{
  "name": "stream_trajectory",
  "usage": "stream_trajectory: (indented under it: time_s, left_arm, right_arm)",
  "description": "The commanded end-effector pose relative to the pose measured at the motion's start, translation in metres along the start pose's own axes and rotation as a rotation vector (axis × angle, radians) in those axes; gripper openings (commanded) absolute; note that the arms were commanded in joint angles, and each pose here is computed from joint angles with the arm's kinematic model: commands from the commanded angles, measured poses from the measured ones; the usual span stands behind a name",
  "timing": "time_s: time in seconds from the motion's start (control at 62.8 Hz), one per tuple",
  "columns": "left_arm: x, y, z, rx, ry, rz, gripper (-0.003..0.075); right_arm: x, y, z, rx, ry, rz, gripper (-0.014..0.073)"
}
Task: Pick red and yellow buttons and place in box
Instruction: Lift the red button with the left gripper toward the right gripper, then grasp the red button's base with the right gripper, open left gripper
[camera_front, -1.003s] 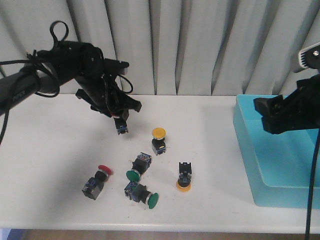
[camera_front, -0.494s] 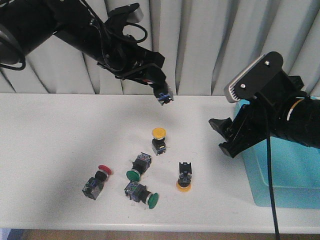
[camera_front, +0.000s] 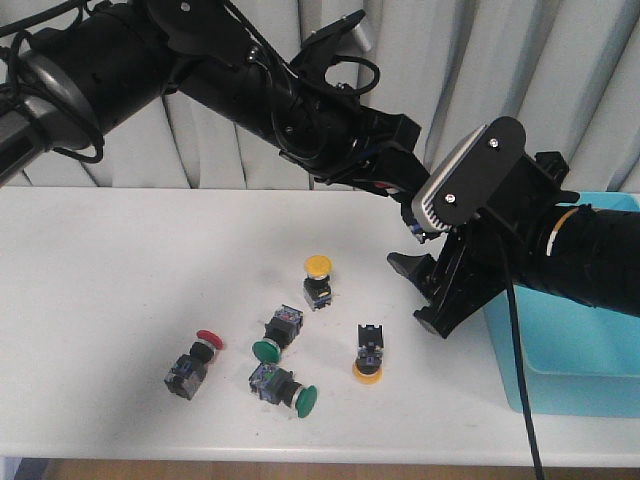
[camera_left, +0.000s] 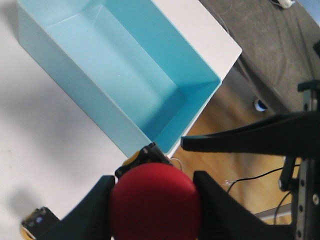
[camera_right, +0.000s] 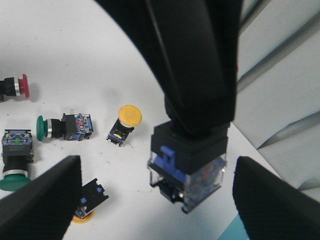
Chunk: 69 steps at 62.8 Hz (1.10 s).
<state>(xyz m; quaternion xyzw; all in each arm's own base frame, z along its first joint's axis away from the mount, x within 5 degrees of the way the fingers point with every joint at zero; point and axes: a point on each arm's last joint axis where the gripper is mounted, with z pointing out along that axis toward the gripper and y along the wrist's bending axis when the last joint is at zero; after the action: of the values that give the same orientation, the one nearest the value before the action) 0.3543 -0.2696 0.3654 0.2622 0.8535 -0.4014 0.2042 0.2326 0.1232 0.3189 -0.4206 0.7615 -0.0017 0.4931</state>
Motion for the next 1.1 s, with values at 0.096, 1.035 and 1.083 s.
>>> stream_trajectory:
  time_s: [0.096,1.035,1.083]
  left_arm:
    - [-0.01,-0.033,-0.032,0.073,-0.119,-0.087,0.0]
    - [-0.003,-0.073,-0.041,0.199,-0.103,-0.095,0.0004]
    - [-0.002,-0.075,-0.039,0.199,-0.099,-0.091,0.0004]
  right_arm:
    - [-0.017,-0.011,-0.011,0.073,-0.102,-0.036,0.0591]
    - [-0.013,-0.025,-0.012,0.14,-0.107,0.028,0.0367]
    - [-0.013,-0.025,-0.012,0.142,-0.114,0.035,0.0318]
